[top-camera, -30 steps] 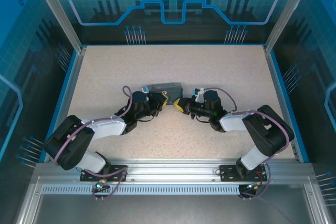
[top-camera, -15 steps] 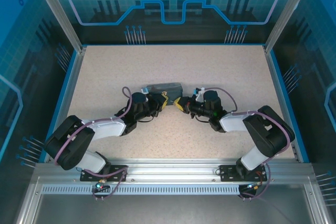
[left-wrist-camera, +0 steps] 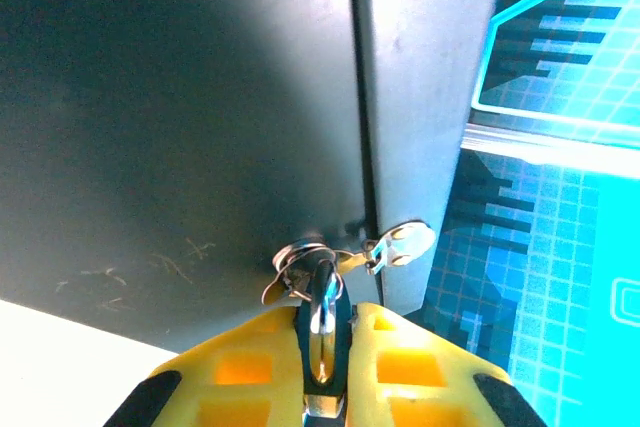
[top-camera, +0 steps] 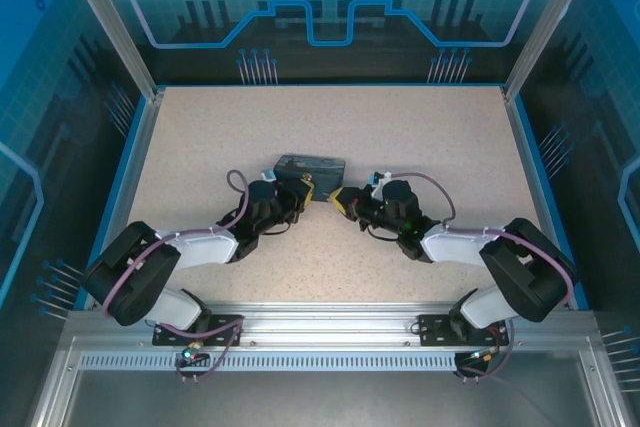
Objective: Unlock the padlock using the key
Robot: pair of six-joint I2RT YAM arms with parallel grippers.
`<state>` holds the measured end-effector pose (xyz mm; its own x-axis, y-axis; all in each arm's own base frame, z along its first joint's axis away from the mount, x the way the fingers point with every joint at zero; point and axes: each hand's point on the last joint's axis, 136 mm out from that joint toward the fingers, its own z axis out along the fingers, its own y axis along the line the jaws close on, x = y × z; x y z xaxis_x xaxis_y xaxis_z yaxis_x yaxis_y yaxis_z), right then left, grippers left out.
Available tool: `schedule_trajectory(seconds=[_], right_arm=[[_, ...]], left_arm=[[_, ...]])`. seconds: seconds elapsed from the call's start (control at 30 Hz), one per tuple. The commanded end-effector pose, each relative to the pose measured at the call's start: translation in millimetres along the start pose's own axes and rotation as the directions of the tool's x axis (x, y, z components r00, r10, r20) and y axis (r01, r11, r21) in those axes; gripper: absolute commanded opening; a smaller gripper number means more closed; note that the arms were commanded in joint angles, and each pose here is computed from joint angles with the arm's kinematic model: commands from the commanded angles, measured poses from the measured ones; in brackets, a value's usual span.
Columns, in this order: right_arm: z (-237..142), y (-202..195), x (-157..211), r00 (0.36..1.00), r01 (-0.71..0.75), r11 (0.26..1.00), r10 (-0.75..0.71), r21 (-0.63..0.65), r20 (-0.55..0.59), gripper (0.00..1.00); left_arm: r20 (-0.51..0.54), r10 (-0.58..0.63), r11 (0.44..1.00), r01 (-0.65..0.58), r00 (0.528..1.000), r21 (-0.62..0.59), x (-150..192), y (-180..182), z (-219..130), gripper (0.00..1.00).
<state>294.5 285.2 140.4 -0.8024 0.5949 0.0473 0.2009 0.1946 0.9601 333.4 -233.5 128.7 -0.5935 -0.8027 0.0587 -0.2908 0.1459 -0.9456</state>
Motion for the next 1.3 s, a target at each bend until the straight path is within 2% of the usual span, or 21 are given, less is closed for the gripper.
schedule_trajectory(seconds=[0.0, 0.63, 1.27], right_arm=[[0, -3, -3, 0.999, -0.008, 1.000, 0.007, 0.023, 0.039, 0.00], [16, 7, 1, 1.000, 0.010, 1.000, -0.010, -0.008, 0.007, 0.00], [4, 8, -10, 0.998, 0.021, 1.000, -0.021, -0.004, 0.052, 0.00]], left_arm=[[0.009, -0.008, 0.996, 0.007, 1.000, 0.093, 1, -23, -6, 0.00], [-0.090, -0.014, 0.990, 0.027, 0.996, 0.140, 18, -30, 0, 0.00], [-0.089, -0.018, 0.992, 0.029, 0.996, 0.122, 18, -23, 1, 0.00]])
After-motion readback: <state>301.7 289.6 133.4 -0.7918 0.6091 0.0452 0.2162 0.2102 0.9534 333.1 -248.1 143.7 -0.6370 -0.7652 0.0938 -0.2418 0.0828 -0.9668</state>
